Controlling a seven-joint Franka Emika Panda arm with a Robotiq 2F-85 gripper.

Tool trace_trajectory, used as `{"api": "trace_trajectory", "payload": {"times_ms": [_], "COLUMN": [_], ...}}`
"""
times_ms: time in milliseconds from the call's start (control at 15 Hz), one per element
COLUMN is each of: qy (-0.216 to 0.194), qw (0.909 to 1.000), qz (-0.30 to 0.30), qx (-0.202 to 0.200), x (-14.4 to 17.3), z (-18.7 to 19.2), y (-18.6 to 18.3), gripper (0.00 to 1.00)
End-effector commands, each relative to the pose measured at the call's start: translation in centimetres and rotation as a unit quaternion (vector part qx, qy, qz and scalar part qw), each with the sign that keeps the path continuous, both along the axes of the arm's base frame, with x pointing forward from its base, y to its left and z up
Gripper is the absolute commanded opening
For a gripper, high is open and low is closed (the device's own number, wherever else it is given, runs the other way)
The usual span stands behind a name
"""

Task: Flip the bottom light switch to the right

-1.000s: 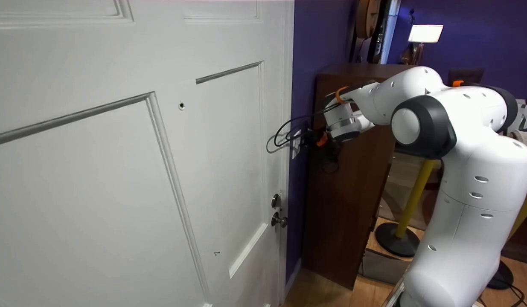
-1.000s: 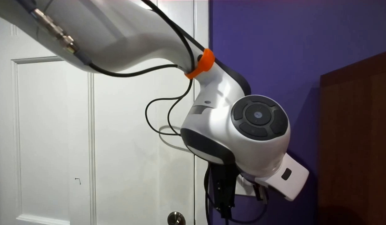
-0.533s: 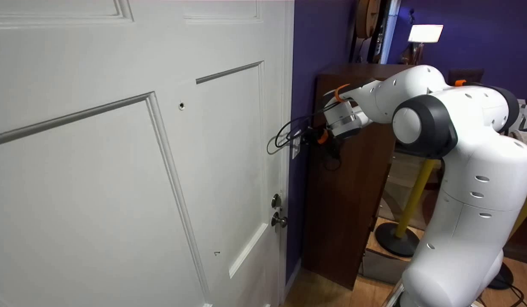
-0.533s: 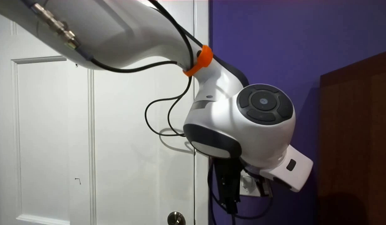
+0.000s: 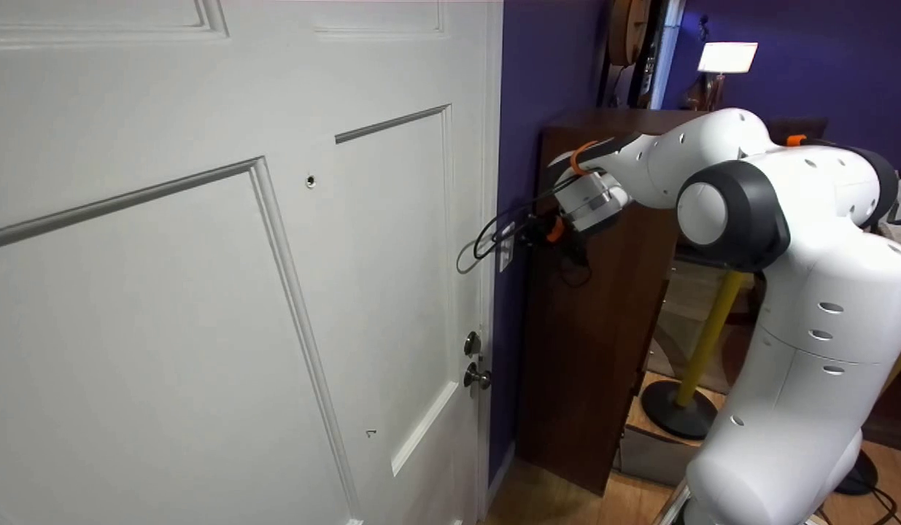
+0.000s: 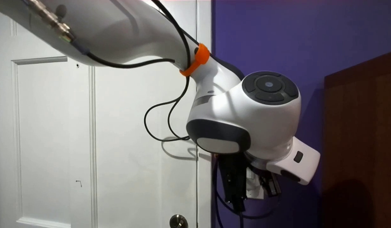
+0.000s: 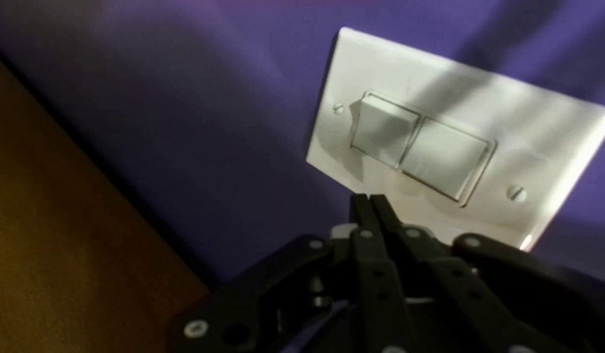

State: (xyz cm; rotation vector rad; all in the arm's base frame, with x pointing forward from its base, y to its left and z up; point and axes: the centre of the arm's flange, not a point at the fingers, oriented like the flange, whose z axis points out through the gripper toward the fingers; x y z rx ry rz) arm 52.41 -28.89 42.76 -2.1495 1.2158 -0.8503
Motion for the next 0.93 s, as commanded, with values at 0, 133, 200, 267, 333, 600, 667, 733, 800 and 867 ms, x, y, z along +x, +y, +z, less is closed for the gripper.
{"api": "trace_trajectory", "payload": {"times_ms": [0,133,200,267,333,600,667,733,800,867], "qy": [0.008,0.011,0.014,0.019,0.024,0.052,0.057,0.059,0.059,0.06], "qw": [0.9999,0.9998,0.9997,0.9995,0.9994,0.9972,0.9966,0.9961,0.9954,0.995], "qz": [-0.001,0.002,0.003,0.006,0.008,0.02,0.022,0.023,0.025,0.027], "qx": [-0.009,-0.018,-0.02,-0.023,-0.025,-0.05,-0.055,-0.062,-0.071,-0.075], "x": [-1.2,-1.6,-1.8,-2.1,-2.3,-3.5,-3.9,-4.3,-4.7,-5.2], "z": [2.3,2.9,3.3,3.6,3.9,4.9,5.1,5.5,5.8,6.2], "y": [0.3,0.4,0.4,0.5,0.6,0.6,0.6,0.6,0.6,0.6], "gripper": [0.31,0.43,0.51,0.57,0.65,0.92,0.98,1.0,1.0,1.0]}}
